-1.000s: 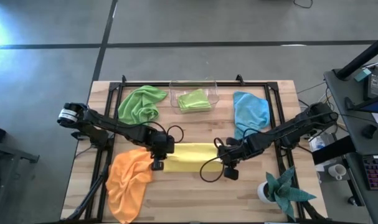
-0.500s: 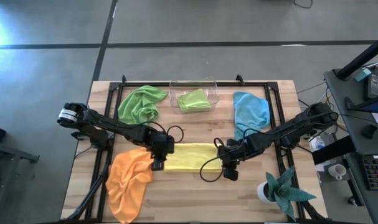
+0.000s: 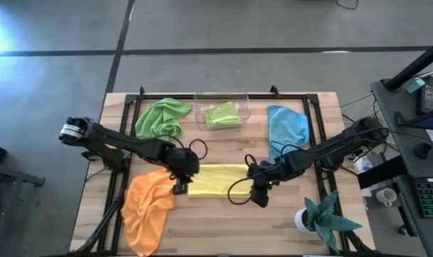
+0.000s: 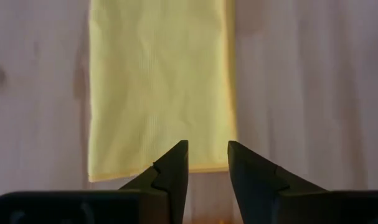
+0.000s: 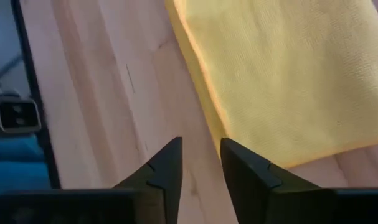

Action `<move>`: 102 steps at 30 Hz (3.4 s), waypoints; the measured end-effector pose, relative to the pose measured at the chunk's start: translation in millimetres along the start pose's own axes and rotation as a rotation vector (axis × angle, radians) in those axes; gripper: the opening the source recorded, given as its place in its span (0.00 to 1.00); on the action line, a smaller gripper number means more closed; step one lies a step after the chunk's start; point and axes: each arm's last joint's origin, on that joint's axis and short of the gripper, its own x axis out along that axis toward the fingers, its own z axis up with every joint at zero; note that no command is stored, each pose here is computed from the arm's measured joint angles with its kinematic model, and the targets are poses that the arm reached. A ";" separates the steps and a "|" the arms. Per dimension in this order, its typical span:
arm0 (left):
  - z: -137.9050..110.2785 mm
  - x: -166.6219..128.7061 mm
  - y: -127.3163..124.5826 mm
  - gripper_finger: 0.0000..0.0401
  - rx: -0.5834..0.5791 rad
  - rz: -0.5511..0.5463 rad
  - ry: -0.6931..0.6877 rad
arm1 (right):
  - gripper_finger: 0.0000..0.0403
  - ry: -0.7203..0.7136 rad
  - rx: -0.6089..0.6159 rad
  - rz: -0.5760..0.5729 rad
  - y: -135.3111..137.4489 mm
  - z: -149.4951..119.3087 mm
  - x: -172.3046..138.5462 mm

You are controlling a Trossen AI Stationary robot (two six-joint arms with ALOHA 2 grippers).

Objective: Fold microfiber towels
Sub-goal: Fold the yellow microfiber towel

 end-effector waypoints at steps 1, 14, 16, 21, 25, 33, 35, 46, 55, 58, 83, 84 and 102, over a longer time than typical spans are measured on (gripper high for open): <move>0.7 -6.6 -0.8 0.24 0.003 -0.002 -0.024 | 0.25 -0.004 0.024 -0.012 -0.8 0.1 2.3; -7.8 -82.5 0.7 0.24 -0.049 0.177 -0.358 | 0.22 0.096 0.342 -0.075 -22.5 7.1 48.3; -11.9 -87.2 0.9 0.24 -0.049 0.173 -0.371 | 0.22 0.111 0.354 -0.092 -23.1 5.2 56.0; -18.5 -95.3 1.4 0.24 -0.057 0.167 -0.390 | 0.17 0.129 0.373 -0.121 -24.7 6.6 68.5; -19.0 -95.8 1.5 0.24 -0.054 0.167 -0.390 | 0.09 0.134 0.387 -0.131 -27.0 11.4 75.5; -14.6 -79.9 3.7 0.24 -0.053 0.195 -0.335 | 0.03 0.142 0.316 -0.180 -42.1 19.4 81.7; -13.2 -73.8 4.7 0.24 -0.054 0.210 -0.314 | 0.03 0.132 0.280 -0.237 -49.6 21.8 77.7; -1.2 -64.5 12.3 0.24 -0.084 0.351 -0.308 | 0.03 0.019 0.280 -0.493 -88.4 39.8 59.0; -2.1 -70.9 13.7 0.24 -0.100 0.356 -0.332 | 0.03 -0.051 0.282 -0.446 -78.5 49.8 33.7; -2.7 -71.7 13.8 0.24 -0.101 0.356 -0.335 | 0.03 -0.056 0.290 -0.407 -73.6 49.4 28.8; -20.1 -81.2 13.7 0.24 -0.089 0.320 -0.255 | 0.03 -0.329 0.210 -0.116 0.6 97.2 39.2; -20.2 -81.6 13.8 0.24 -0.089 0.320 -0.256 | 0.03 -0.332 0.215 -0.113 2.0 100.4 44.4; -23.1 -81.1 14.0 0.24 -0.087 0.320 -0.230 | 0.03 -0.117 0.158 -0.151 30.6 134.5 130.6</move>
